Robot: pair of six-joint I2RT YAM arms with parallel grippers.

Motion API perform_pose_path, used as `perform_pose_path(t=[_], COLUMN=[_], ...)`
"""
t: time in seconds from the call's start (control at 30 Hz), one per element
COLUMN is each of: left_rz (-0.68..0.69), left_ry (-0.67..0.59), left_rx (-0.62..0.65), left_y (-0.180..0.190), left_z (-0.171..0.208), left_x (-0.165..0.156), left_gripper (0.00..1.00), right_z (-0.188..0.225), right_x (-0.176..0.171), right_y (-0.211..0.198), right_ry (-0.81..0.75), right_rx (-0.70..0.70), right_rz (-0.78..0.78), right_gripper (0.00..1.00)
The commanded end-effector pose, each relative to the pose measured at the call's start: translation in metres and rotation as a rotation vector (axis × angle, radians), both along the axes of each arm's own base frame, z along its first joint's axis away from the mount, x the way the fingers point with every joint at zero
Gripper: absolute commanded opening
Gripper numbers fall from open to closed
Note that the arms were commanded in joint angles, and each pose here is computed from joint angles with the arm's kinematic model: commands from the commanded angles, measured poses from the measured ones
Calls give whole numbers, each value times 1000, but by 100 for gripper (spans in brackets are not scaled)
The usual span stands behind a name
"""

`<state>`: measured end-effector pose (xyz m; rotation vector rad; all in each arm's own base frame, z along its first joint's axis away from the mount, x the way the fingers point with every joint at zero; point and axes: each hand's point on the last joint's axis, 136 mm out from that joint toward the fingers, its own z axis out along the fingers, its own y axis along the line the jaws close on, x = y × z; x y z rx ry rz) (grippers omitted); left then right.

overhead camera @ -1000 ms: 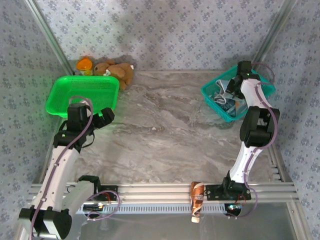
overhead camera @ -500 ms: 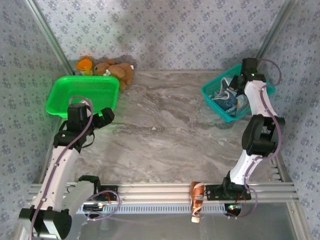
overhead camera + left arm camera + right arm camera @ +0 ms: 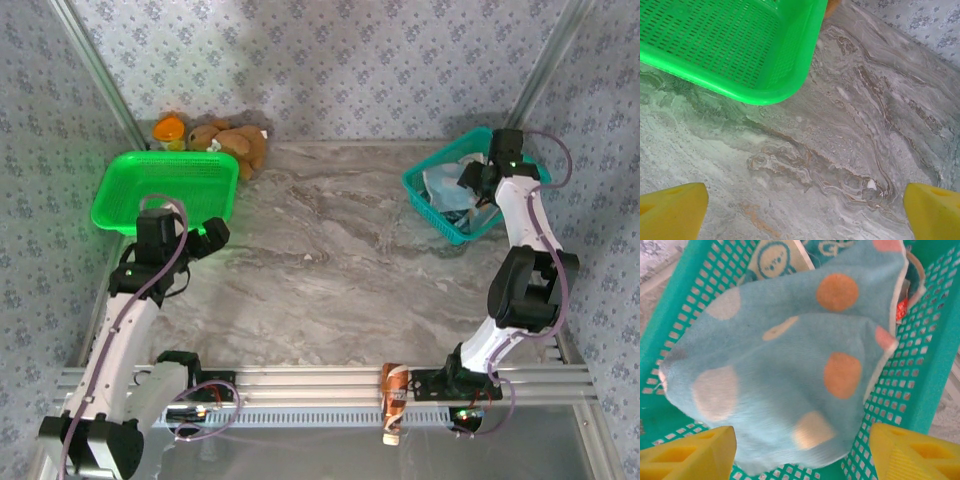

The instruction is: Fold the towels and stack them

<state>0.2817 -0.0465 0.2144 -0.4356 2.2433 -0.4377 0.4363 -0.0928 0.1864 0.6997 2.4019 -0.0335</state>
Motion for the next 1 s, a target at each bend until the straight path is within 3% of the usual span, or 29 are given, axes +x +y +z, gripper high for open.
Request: perform_pose_path(t=[0.0,0.47,0.57,0.63,0.7,0.77,0.97], left_rz=[4,9,12,16,18,16,11], left_ry=[-22,-15,-15,-16,-18,-21,-28], left_rx=[-8,1,3,6,7,5,2], left_y=[-1,1,1,3,3,3,1], left_z=[3,3,3,3,4,5,9], left_x=[-1,-1,-2,-3,-3,-3,-1], left_gripper=[100,100,100,100,100,100,100], right_z=[0,-46,-53,-53,-50,-42,19], right_x=[-8,25,21,20,19,18,9], right_y=[-9,-1,4,8,8,6,0], right_ry=[-20,43,62,59,55,42,-67], right_rx=[23,130,138,146,134,107,49], right_rz=[-41,6,13,25,23,12,-24], right_gripper=[71,66,59,45,20,3,0])
